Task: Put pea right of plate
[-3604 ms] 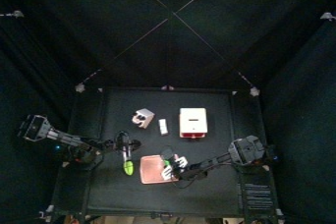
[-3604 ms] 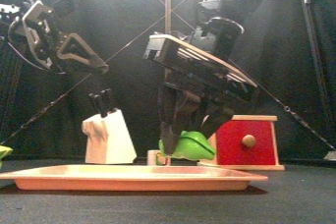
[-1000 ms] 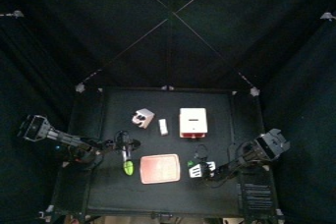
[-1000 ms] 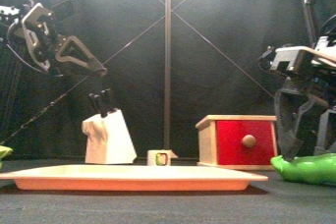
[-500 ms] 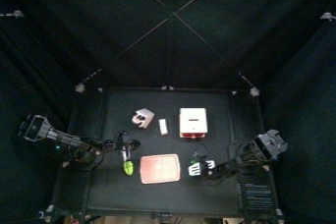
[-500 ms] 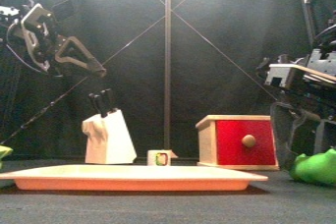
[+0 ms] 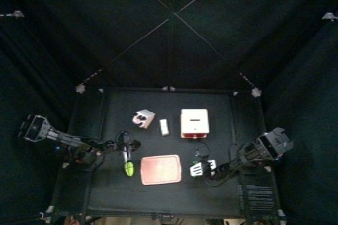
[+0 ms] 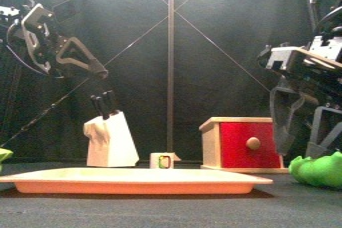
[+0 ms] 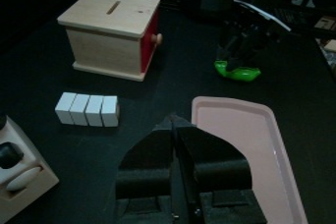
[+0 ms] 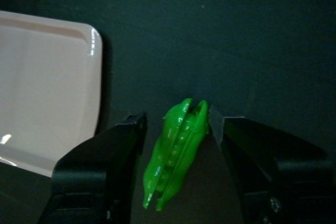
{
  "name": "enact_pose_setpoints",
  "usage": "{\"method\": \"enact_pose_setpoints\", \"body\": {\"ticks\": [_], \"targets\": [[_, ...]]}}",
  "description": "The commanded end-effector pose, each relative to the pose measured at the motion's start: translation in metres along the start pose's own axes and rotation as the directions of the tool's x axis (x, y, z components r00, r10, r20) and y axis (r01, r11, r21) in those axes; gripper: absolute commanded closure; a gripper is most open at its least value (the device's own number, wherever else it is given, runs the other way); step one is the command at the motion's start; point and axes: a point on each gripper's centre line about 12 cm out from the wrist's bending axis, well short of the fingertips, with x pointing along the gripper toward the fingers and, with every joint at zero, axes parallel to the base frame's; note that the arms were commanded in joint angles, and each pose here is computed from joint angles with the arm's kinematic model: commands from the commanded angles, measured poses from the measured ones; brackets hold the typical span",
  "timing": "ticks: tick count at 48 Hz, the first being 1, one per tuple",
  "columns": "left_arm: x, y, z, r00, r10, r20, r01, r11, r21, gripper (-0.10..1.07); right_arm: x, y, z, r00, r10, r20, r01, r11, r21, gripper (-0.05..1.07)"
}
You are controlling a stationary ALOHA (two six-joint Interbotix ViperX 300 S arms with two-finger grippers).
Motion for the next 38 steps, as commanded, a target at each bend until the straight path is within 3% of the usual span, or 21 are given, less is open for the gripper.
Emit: {"method": "enact_pose_setpoints", "body": {"ticks": [1, 22, 31, 38], "targets": [[0.001, -0.001, 0.005, 1.000, 0.000, 0.015, 0.000, 1.000, -0.005, 0.59, -0.015, 0.006, 0.009, 0.999, 0.048, 0.008, -0.048, 0.999, 0.018, 0.15], [0.001, -0.001, 0.005, 1.000, 0.000, 0.016, 0.000, 1.000, -0.002, 0.59, -0.019, 0.002, 0.014, 0.998, 0.066, 0.022, -0.066, 0.998, 0.004, 0.15], [0.001, 0.000, 0.005, 1.000, 0.001, 0.017, -0.001, 1.000, 0.002, 0.59, -0.032, 0.015, 0.023, 0.985, 0.167, 0.049, -0.165, 0.986, -0.036, 0.15], [0.001, 0.000, 0.005, 1.000, 0.001, 0.016, -0.001, 1.000, 0.002, 0.58, -0.050, 0.026, 0.040, 0.958, 0.267, 0.104, -0.260, 0.962, -0.079, 0.15]]}}
